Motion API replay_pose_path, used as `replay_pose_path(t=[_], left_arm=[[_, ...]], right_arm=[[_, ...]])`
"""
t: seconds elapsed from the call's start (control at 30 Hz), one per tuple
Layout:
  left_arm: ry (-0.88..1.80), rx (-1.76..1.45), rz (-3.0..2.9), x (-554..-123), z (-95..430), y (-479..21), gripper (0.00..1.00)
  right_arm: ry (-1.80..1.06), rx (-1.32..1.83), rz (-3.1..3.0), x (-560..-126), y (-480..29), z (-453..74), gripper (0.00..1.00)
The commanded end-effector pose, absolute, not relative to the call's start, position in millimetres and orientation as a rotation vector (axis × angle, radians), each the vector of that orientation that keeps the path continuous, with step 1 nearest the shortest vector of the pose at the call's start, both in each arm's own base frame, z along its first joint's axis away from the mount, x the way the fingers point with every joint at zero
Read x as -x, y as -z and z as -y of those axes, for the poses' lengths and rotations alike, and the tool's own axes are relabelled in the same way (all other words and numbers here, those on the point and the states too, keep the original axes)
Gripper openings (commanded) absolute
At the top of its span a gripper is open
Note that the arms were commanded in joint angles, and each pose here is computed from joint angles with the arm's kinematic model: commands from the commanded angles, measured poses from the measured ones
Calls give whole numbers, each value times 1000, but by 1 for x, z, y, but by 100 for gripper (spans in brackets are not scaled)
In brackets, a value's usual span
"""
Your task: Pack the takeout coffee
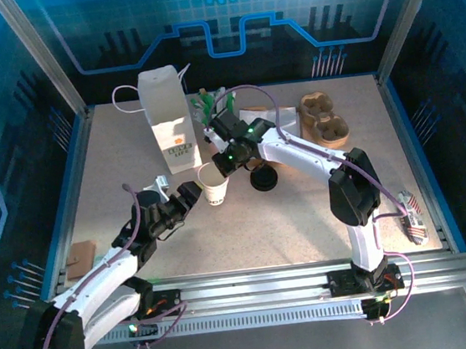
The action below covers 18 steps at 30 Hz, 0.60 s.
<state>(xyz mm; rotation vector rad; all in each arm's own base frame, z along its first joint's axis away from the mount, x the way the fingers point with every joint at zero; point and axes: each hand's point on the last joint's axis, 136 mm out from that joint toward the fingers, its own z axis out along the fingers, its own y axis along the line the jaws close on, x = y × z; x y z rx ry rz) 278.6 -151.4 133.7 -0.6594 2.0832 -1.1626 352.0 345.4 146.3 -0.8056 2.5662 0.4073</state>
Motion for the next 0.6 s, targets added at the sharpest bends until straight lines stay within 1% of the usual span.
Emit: replay_pose_path(t=[0.0,0.27,0.47,0.57], left_arm=[[1201,634,-2074,-275,156,-135,75],[1210,659,-2080,-274,156,-124,73],[1209,655,-2058,-275,154,-129,78],[1216,642,-2025,-274,153,-134,78]], right_arm=[[-461,796,-2539,-346,-163,-350,0],[-492,799,-2528,-343,-170,-354,0],[-496,806,-2533,-340,-168,-354,0],[-489,806,-2538,-340,-165,-354,0]])
